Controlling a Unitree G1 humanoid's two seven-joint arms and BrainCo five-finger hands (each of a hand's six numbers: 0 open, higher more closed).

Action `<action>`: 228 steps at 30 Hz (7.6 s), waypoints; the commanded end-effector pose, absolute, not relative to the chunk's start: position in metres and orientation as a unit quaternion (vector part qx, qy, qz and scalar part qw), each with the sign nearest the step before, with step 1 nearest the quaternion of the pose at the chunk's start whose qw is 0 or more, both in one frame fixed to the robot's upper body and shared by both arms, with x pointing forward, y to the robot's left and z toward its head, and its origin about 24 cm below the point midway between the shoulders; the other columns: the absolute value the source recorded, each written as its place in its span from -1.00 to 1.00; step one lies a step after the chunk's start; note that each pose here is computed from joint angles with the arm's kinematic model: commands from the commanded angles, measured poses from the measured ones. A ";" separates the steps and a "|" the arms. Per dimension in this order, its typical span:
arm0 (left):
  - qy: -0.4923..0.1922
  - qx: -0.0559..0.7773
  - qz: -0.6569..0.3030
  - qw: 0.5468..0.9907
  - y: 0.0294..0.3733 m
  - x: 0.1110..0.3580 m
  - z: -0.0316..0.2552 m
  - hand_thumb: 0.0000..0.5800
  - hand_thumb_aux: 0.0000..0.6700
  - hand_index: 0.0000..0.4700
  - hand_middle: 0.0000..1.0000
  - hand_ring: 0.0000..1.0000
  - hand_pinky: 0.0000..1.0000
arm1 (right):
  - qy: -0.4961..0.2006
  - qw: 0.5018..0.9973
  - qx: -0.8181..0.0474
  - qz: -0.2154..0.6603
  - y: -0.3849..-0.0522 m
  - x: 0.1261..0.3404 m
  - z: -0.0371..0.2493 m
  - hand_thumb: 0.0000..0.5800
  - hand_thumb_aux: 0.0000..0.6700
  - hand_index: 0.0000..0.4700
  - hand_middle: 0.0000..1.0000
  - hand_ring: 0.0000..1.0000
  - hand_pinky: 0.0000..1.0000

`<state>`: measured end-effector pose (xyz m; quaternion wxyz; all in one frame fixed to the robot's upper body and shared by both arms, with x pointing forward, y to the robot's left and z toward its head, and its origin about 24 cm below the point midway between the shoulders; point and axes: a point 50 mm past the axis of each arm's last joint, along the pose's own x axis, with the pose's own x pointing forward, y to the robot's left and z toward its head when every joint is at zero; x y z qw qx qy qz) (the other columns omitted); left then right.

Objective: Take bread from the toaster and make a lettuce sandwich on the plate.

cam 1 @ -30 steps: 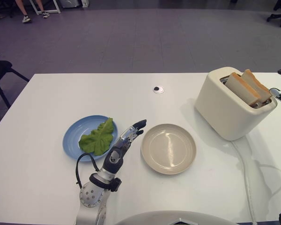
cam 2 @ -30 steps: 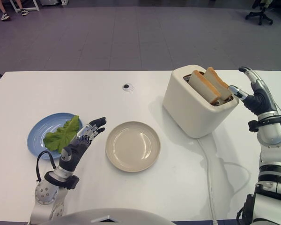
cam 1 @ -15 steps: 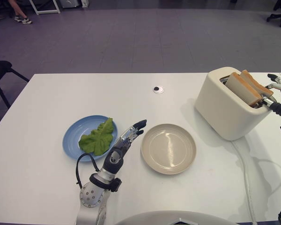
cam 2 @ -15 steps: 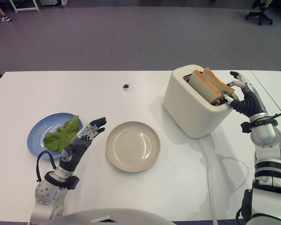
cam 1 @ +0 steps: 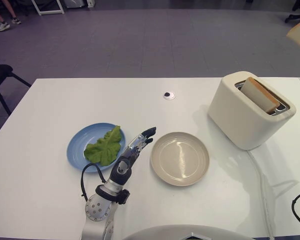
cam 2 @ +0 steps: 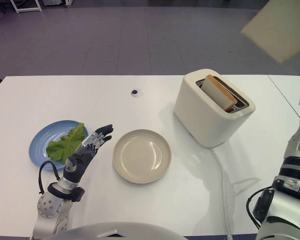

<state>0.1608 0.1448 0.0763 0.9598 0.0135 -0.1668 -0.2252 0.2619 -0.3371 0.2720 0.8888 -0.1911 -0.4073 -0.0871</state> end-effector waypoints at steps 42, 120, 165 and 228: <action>-0.175 0.123 -0.128 0.968 0.193 0.175 0.098 -1.00 -1.00 -1.00 -1.00 -1.00 -1.00 | -0.330 0.634 -0.545 0.439 -0.141 0.203 0.060 -1.00 -1.00 -1.00 -1.00 -1.00 -1.00; -0.163 0.666 -0.289 0.667 0.110 0.246 0.079 -1.00 -1.00 -1.00 -1.00 -1.00 -1.00 | -0.326 0.774 -0.482 0.250 -0.173 0.248 0.106 -1.00 -1.00 -1.00 -1.00 -1.00 -1.00; -0.129 0.249 -0.179 0.943 0.169 0.179 0.072 -1.00 -1.00 -1.00 -1.00 -1.00 -1.00 | -0.301 0.851 -0.426 -0.063 -0.309 0.276 0.240 1.00 1.00 1.00 -1.00 -1.00 -1.00; -0.083 0.544 -0.388 0.740 0.128 0.151 0.030 -1.00 -1.00 -1.00 -1.00 -1.00 -1.00 | -0.335 0.733 -0.514 0.293 -0.182 0.244 0.122 -1.00 -1.00 -1.00 -1.00 -1.00 -1.00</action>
